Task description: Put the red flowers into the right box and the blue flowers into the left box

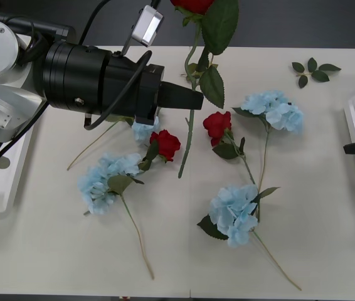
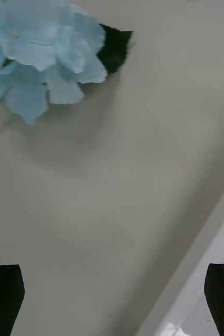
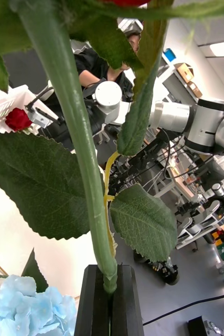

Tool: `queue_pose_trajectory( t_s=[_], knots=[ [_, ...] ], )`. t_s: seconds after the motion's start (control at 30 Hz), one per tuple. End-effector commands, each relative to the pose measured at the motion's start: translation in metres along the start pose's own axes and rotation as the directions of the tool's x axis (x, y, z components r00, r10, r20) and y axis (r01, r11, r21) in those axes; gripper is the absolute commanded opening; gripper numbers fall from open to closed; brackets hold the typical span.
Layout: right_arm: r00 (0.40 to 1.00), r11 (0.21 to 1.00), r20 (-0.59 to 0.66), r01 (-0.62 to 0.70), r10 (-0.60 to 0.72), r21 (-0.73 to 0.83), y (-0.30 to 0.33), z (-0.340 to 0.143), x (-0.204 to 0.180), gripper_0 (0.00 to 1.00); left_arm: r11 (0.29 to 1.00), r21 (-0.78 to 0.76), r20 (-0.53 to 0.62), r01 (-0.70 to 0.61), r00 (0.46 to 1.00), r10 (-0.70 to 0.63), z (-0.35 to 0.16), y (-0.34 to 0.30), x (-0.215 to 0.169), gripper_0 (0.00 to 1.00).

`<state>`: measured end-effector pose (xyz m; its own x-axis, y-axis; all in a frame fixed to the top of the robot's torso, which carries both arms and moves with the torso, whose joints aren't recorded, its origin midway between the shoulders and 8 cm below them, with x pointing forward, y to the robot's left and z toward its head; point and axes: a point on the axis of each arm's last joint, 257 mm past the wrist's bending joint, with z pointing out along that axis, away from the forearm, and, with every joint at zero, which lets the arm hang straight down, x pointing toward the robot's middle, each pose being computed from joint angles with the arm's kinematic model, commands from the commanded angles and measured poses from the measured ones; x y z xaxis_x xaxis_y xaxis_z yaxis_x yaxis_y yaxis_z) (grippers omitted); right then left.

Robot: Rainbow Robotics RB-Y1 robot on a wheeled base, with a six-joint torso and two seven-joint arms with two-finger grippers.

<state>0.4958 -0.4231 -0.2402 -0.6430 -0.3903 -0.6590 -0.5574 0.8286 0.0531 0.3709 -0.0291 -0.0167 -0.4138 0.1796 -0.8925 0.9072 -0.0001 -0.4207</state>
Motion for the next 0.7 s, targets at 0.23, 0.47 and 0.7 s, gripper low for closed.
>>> queue_pose_trajectory(
  t_s=[0.23,0.47,0.7],
  knots=[
    [0.961,0.909,0.196,-0.105,0.198,-0.403,0.127,-0.013,-0.051,1.00,0.994,0.014,-0.014,-0.110,0.994,0.111,0.003,-0.011,-0.008,0.00],
    [0.919,0.765,0.291,-0.018,0.266,-0.643,0.238,-0.033,-0.084,1.00,0.994,0.014,-0.014,-0.110,0.994,0.111,0.003,-0.011,-0.008,0.00],
    [0.881,0.622,0.345,0.077,0.323,-0.779,0.328,-0.050,-0.103,1.00,0.994,0.014,-0.014,-0.110,0.994,0.111,0.003,-0.011,-0.008,0.00]
  ],
)
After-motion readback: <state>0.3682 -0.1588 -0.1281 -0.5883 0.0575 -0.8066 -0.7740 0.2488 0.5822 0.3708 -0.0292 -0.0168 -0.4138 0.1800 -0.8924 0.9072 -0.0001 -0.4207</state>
